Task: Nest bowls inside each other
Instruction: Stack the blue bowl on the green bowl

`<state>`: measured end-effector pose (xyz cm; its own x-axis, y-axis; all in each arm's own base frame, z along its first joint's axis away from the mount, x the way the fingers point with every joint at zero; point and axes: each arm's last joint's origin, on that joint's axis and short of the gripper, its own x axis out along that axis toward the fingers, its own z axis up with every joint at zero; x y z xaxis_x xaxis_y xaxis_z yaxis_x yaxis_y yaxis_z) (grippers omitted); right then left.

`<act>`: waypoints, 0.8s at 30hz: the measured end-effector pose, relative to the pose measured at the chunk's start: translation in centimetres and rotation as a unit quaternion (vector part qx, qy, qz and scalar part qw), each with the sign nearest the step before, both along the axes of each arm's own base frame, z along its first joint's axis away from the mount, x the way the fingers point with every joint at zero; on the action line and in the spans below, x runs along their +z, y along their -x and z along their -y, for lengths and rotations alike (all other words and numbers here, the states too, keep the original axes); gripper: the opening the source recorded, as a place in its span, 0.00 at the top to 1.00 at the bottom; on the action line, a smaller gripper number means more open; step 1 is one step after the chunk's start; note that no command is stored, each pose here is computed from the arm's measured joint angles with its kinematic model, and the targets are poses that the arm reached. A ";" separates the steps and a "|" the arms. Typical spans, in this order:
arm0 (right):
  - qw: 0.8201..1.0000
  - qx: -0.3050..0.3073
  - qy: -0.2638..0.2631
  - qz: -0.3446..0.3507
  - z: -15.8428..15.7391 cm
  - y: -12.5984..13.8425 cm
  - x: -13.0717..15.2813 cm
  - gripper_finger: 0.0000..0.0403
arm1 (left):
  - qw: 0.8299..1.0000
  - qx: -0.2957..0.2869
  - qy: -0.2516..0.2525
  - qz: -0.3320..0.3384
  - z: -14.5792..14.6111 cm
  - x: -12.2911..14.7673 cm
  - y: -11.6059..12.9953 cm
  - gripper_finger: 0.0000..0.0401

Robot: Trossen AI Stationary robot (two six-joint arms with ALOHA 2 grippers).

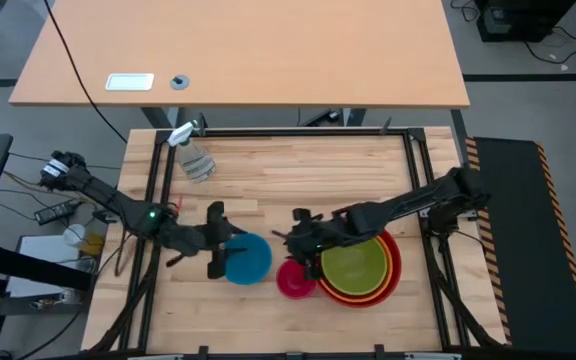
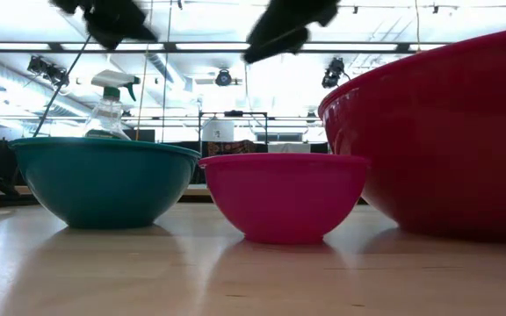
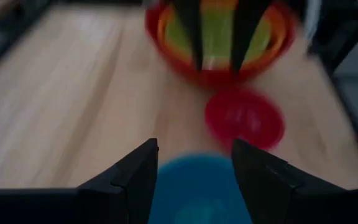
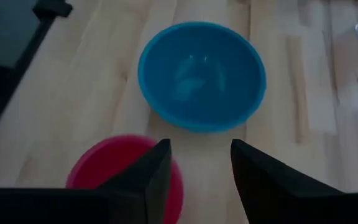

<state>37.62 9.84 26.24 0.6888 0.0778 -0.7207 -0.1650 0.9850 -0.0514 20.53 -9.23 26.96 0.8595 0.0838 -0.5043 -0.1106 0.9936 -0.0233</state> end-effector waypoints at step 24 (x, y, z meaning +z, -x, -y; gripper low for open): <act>0.980 -0.021 0.154 -0.126 -3.7 -3.0 2.0 0.57 | 0.959 0.196 0.103 -0.175 -0.9 -5.6 0.5 0.48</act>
